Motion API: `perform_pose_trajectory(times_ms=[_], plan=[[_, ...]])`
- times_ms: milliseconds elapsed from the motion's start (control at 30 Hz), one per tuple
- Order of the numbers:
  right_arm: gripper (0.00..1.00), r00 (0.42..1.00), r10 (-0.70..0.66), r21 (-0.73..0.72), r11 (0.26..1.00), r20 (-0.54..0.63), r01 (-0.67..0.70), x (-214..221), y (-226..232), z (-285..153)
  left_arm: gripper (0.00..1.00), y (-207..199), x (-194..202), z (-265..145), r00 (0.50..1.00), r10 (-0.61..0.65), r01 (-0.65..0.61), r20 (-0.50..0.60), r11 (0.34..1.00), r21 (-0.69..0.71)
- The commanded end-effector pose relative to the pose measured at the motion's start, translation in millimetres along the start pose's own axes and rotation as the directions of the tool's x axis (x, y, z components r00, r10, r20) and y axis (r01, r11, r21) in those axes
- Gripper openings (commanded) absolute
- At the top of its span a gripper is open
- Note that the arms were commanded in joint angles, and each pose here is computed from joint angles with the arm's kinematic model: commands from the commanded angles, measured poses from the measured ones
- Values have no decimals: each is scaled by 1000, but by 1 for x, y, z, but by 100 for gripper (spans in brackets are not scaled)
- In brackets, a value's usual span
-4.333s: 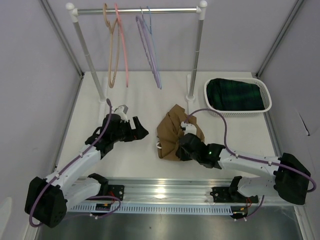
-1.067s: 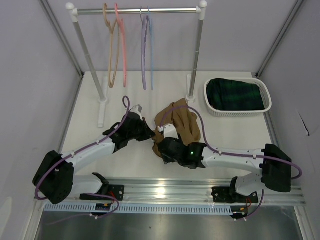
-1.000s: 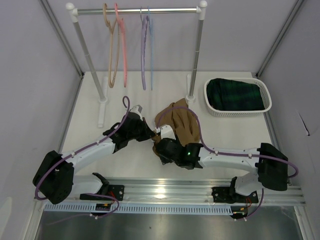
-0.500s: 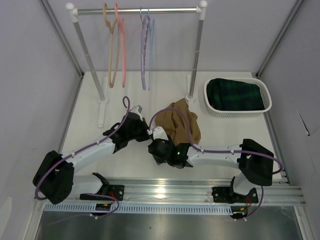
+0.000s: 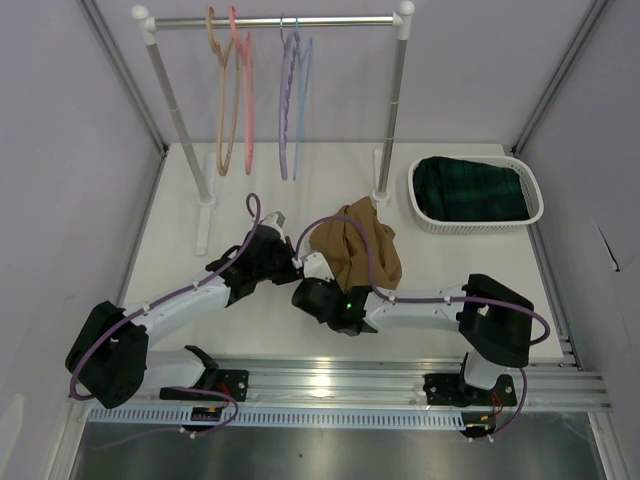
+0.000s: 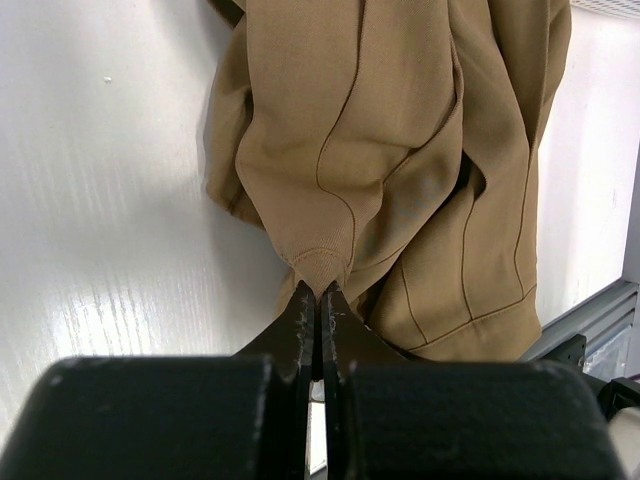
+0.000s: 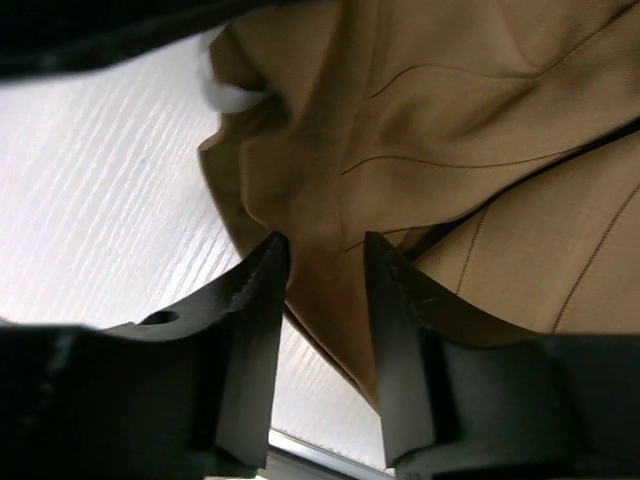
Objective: Place the skirt on the hanger
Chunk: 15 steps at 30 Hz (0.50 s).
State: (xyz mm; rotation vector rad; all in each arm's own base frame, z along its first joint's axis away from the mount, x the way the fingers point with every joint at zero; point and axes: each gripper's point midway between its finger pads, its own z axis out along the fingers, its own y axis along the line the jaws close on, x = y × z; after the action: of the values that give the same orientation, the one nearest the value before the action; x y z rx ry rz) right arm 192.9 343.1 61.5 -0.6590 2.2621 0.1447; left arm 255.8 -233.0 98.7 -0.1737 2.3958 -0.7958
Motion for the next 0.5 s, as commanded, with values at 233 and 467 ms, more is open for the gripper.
perform_pose_trajectory(times_ms=[233,467], plan=[[6,993,61,95,993,103,-70,-32,-31,-2,0,-5,-3,-7,999,25,-25,21,999,39],[0,987,78,84,992,138,-90,-53,-41,-13,23,-9,-4,-10,998,59,-61,27,996,69]])
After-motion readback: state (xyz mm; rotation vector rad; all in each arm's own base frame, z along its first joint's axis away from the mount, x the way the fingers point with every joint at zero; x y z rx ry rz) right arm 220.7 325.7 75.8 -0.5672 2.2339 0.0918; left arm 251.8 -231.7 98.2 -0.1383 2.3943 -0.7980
